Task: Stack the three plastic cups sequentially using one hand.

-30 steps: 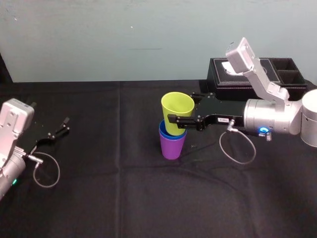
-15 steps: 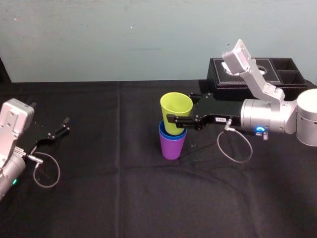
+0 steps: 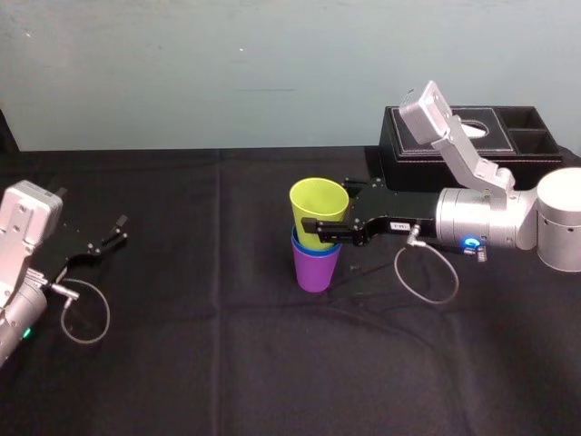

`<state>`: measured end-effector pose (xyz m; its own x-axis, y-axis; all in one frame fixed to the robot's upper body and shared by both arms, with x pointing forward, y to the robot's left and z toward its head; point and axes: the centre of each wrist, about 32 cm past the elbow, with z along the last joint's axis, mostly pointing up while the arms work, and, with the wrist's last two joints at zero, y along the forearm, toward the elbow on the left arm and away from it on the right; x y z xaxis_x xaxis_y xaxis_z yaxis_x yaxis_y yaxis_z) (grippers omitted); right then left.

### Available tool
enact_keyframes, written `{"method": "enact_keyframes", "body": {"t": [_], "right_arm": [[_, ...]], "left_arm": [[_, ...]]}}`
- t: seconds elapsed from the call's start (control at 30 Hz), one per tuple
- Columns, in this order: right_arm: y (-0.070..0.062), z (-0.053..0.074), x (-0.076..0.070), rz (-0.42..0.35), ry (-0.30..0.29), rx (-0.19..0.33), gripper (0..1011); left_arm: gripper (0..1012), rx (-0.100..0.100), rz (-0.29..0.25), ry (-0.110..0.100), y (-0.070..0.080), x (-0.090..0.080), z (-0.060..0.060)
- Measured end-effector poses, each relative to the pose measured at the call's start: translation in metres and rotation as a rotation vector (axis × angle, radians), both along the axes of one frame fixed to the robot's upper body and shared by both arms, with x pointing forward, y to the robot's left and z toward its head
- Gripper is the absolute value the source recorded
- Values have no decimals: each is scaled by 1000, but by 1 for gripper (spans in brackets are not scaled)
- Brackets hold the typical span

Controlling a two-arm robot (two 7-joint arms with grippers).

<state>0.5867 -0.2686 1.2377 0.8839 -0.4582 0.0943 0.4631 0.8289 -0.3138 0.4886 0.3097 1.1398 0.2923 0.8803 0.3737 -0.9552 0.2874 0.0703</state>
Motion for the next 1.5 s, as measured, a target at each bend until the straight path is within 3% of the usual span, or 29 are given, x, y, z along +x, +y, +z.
{"method": "enact_keyframes", "body": {"t": [0.33, 0.7, 1.13, 1.5], "right_arm": [[0, 0, 0, 0, 0, 1, 743], [0, 0, 0, 0, 0, 2, 1003], [-1, 1, 0, 0, -1, 3, 1003], [-10, 3, -9, -82, -24, 18, 1003]], "left_arm": [[1011, 0, 0, 0, 0, 0, 0], [1011, 0, 0, 0, 0, 0, 0], [1011, 0, 0, 0, 0, 0, 0], [1011, 0, 0, 0, 0, 0, 0]]}}
